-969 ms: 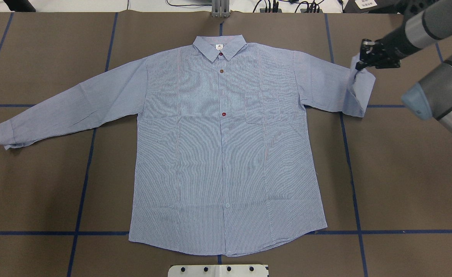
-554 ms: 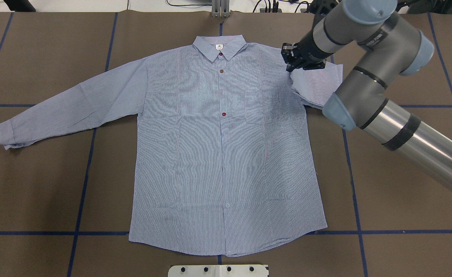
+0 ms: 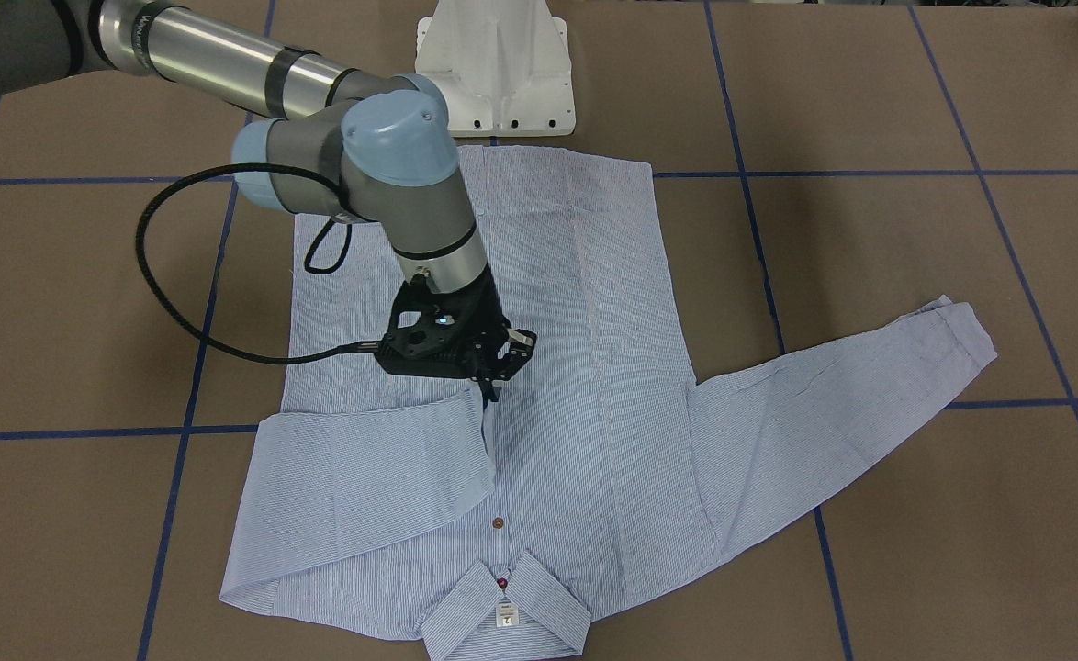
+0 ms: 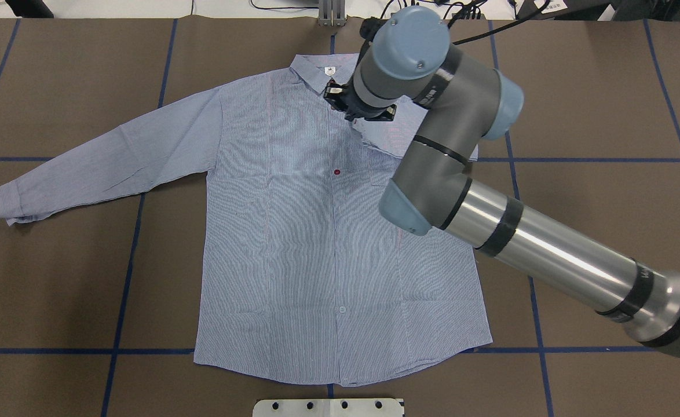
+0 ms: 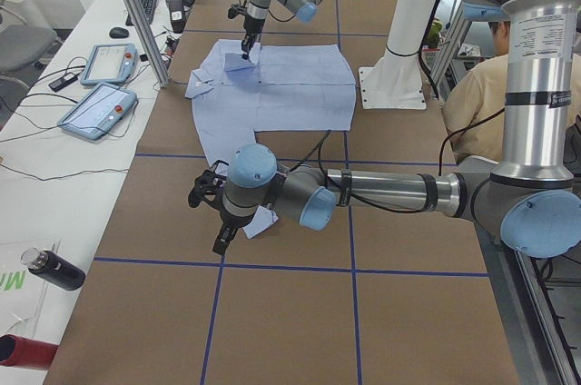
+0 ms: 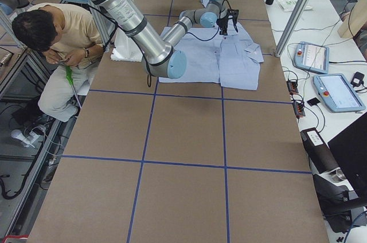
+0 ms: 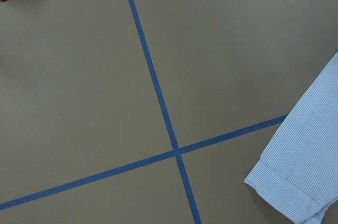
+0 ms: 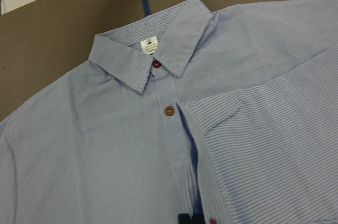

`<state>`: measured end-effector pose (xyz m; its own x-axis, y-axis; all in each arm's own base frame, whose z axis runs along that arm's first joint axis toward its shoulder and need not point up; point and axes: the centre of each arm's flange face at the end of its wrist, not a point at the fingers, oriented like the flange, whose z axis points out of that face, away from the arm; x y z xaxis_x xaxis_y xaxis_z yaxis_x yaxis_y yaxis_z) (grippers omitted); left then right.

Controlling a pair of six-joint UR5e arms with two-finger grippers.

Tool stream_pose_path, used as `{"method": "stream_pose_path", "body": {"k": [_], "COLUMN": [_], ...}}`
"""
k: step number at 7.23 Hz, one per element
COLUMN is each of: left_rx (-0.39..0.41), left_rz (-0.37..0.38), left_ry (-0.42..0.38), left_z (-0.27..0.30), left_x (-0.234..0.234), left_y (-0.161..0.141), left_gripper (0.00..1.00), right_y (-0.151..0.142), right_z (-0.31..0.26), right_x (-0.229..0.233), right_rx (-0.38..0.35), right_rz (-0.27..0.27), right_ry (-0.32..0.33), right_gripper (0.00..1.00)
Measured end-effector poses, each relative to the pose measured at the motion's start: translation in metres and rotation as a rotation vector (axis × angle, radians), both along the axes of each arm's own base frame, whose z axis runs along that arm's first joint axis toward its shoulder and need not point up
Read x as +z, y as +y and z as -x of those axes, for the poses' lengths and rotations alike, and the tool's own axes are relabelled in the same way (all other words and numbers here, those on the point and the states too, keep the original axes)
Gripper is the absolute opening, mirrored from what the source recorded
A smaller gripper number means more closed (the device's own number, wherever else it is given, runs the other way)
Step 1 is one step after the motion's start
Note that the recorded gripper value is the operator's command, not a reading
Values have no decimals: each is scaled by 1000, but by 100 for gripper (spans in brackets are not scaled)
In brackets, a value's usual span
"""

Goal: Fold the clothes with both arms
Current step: 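Lift the cuff with the right gripper and fold it across toward the collar, then lay the sleeve on the shirt front near the collar with the right gripper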

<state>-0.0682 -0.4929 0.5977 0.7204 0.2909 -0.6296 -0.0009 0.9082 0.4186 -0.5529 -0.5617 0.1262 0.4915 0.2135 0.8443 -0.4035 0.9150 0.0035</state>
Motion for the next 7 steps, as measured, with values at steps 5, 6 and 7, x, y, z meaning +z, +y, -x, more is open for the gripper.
{"method": "stream_pose_path", "body": {"k": [5,6,7], "left_rx": [2,2,3], "left_rz": [2,2,1], "left_ry": [0,0,0], "left_z": [-1,-1,-1], "left_x": [1,1,1], "left_y": [0,0,0], "left_gripper": [100,100,100], "right_y": [12,11,11], "right_z": [53,59,61], "right_x": [-41,-47,-52], "right_rx": [22,22,27], "right_rz": [2,4,3], "right_ry": [7,9,7], "right_gripper": [0,0,0]}}
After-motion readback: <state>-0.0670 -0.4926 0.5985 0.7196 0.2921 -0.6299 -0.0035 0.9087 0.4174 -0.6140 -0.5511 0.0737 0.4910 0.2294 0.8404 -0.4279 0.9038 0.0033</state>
